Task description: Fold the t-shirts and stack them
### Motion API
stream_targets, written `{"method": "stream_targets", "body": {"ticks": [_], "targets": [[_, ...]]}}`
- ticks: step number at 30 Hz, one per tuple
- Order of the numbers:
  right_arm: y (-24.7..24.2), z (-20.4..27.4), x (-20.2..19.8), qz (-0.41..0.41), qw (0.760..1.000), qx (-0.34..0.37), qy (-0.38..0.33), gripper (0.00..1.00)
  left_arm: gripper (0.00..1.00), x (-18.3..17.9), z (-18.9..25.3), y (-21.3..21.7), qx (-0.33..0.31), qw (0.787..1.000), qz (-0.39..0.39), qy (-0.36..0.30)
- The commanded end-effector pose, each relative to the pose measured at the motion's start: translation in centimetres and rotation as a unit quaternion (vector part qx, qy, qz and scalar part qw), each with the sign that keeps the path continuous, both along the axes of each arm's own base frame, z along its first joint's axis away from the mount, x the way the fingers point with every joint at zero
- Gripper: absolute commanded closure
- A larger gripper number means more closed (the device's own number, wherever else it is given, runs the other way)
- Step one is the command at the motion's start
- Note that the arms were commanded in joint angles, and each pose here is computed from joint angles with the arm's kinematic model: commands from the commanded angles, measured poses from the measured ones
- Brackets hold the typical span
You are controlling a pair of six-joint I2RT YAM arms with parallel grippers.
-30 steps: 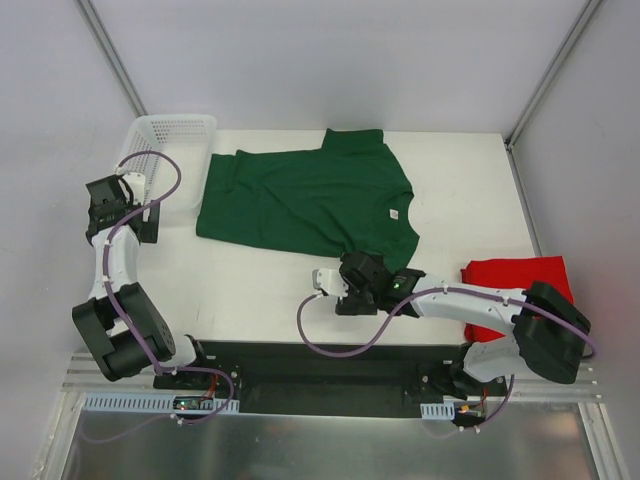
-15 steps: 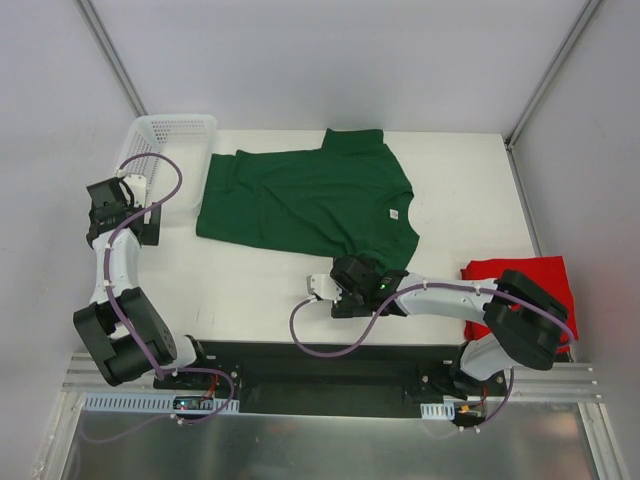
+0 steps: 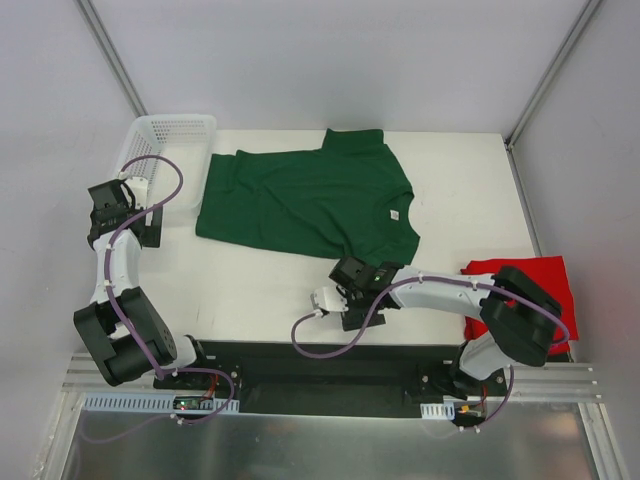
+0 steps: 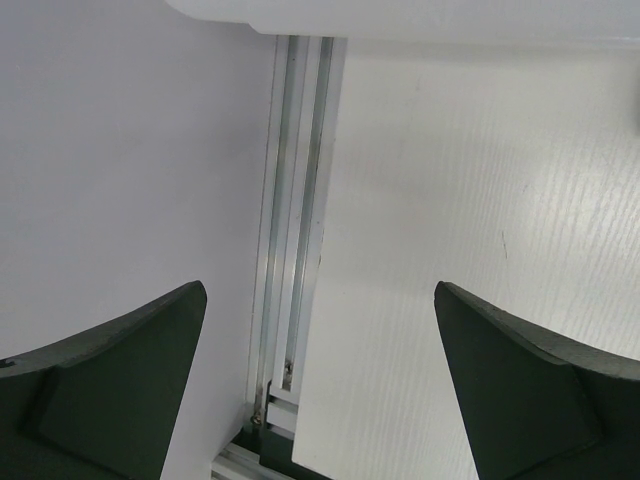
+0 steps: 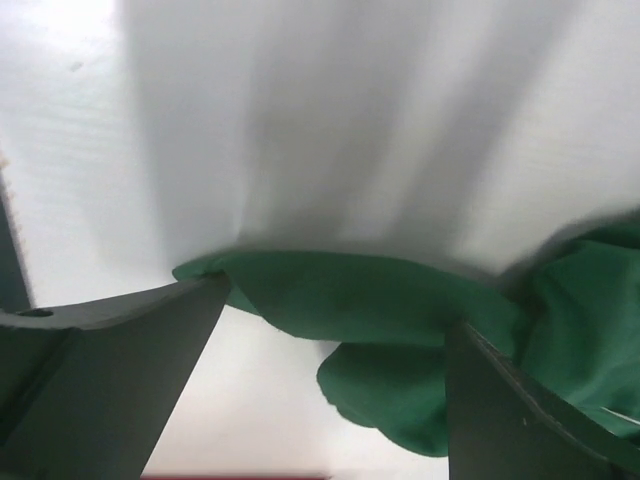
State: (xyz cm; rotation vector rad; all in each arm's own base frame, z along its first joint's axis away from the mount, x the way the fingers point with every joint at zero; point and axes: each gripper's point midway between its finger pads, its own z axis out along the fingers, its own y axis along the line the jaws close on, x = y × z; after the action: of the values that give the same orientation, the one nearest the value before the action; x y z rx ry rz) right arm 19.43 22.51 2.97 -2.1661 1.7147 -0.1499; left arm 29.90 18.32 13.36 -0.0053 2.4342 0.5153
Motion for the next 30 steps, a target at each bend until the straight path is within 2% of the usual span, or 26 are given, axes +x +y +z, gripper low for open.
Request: {"method": "stream_targets", "body": {"ticks": [1,10,13,14,15,17,20,24,27,30], "targets": [[-4.5,-1.1,-4.4,0.039,0.985,-0.113,0.126,0.04,0.01,0.5,0.9,-0.4,-0.009,1.000,-0.004,-0.020],[-8.8,-1.4,-6.3,0.049,0.945,-0.232,0.226,0.04,0.01,0.7,0.5,-0.6,-0.018,1.000,-0.004,-0.019],[-8.8,-0.4,-8.1,0.049,0.925,-0.232,0.295,0.04,0.00,0.6,0.4,-0.5,-0.018,1.000,-0.003,-0.018],[-7.5,0.4,-8.3,0.046,0.924,-0.204,0.319,0.04,0.01,0.6,0.4,-0.5,-0.018,1.000,-0.003,-0.018],[-7.7,1.4,-9.0,0.043,0.915,-0.207,0.344,0.04,0.01,0.7,0.4,-0.6,-0.017,1.000,-0.004,-0.017],[-7.0,2.7,-9.1,0.043,0.911,-0.184,0.366,0.04,0.01,0.7,0.5,-0.6,-0.017,1.000,-0.004,-0.019],[-6.0,5.8,-8.1,0.040,0.919,-0.150,0.362,0.04,0.01,0.8,0.7,-0.5,-0.017,1.000,-0.004,-0.020],[-3.8,10.9,-4.9,0.011,0.941,-0.068,0.330,0.04,0.01,0.9,1.0,-0.4,-0.016,1.000,-0.002,-0.024],[-3.0,11.0,-0.2,-0.052,0.965,-0.013,0.257,0.04,0.01,1.1,1.2,-0.8,-0.025,0.999,-0.005,-0.030],[-4.1,8.9,4.9,-0.126,0.976,0.005,0.177,0.04,0.01,1.4,1.4,-1.9,-0.049,0.998,-0.019,-0.039]]}}
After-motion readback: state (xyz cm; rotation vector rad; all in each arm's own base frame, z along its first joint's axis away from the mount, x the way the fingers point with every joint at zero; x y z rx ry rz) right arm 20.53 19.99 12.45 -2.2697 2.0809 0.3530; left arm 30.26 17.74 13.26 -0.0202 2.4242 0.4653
